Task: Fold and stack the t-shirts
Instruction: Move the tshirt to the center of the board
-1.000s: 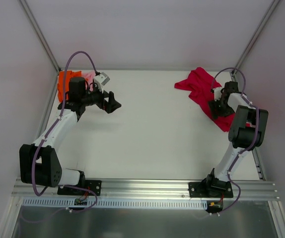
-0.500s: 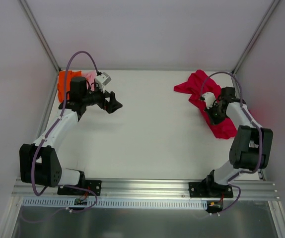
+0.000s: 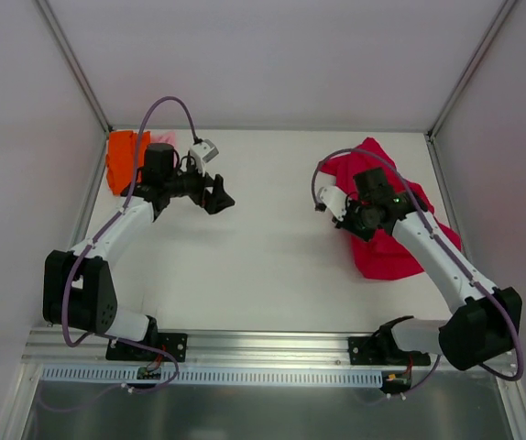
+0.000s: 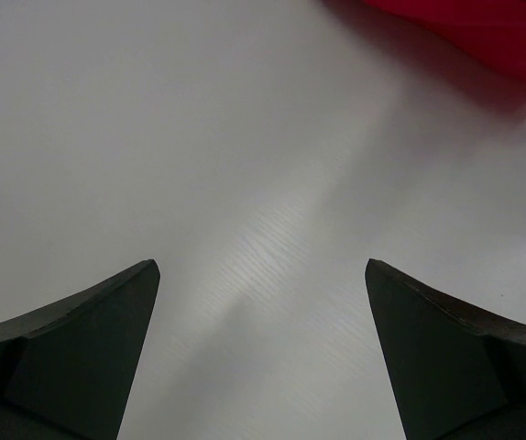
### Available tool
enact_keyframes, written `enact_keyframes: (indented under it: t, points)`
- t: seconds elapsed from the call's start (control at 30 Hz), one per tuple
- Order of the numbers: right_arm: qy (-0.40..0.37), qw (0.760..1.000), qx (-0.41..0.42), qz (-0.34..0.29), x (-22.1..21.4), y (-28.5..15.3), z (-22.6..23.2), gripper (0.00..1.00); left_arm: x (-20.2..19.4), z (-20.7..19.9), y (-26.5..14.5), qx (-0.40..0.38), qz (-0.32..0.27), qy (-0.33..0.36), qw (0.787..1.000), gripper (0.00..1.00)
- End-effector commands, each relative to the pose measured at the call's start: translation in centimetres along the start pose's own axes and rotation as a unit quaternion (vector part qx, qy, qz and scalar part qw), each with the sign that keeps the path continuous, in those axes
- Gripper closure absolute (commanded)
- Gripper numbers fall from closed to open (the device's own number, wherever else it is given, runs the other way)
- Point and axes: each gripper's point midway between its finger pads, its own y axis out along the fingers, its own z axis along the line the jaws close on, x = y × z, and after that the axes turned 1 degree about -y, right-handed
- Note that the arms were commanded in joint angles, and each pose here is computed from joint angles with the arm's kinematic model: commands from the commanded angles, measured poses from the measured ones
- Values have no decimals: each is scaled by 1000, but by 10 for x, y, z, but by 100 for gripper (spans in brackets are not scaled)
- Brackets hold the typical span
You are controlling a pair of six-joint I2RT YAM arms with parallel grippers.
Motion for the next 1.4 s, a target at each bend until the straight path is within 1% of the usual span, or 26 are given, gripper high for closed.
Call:
enact_keyframes:
  t: [0.0, 0.07, 0.17, 0.27, 0.3, 0.37, 0.4, 0.57, 0.63, 0.67, 0.73, 0.77, 0.83, 0.97, 1.0, 1.03, 1.07, 1.13, 1.3, 1.37]
  points:
    - [-35, 999, 21, 12, 11, -20, 29, 99, 13, -8, 1, -14, -10, 29, 999, 1]
    - [-52, 998, 20, 10, 20, -24, 35, 99, 15, -9, 1, -14, -11, 30, 999, 1]
    - [-96, 994, 44, 24, 33, -31, 57, 99, 15, -11, 3, -16, -10, 29, 999, 1]
    - [-115, 992, 50, 6, 51, -45, 66, 99, 13, -11, 4, -15, -8, 28, 999, 1]
    - [-132, 990, 56, 3, 57, -48, 75, 99, 13, -10, 4, -14, -8, 29, 999, 1]
    - [-150, 988, 32, 10, 61, -55, 73, 99, 12, -10, 4, -14, -6, 27, 1000, 1]
    - [-168, 985, 32, 3, 69, -61, 79, 99, 12, -10, 4, -14, -7, 27, 1000, 1]
    - [-196, 980, 23, -24, 86, -72, 93, 99, 12, -12, 4, -17, -7, 29, 999, 1]
    - [-199, 979, 45, -30, 90, -67, 108, 99, 12, -12, 4, -18, -7, 27, 999, 1]
    - [-214, 974, 64, -23, 95, -60, 122, 99, 13, -12, 5, -19, -7, 28, 999, 1]
    - [-235, 968, 84, -3, 96, -49, 139, 99, 13, -12, 7, -21, -5, 24, 999, 1]
    - [-255, 962, 94, 18, 95, -38, 151, 99, 14, -12, 7, -21, -5, 23, 999, 1]
    - [-266, 957, 110, 32, 92, -27, 163, 99, 10, -12, 8, -23, -1, 22, 999, 1]
    - [-264, 956, 130, -1, 110, -8, 185, 99, 9, -12, 6, -18, -2, 28, 999, 1]
    - [-264, 956, 132, 2, 112, 0, 187, 99, 9, -13, 6, -20, -2, 27, 999, 1]
    - [-261, 953, 152, -7, 115, 5, 197, 99, 9, -13, 6, -23, -3, 26, 999, 1]
    - [-259, 953, 154, -21, 123, 12, 201, 99, 9, -14, 7, -26, -3, 25, 999, 1]
    - [-264, 949, 171, -13, 126, 27, 213, 99, 9, -17, 7, -32, -3, 24, 999, 1]
    - [-337, 927, 160, -29, 143, 24, 246, 99, 5, -19, 9, -36, 2, 25, 999, 1]
    - [-352, 920, 171, -11, 143, 29, 258, 99, 4, -20, 11, -39, 2, 23, 999, 1]
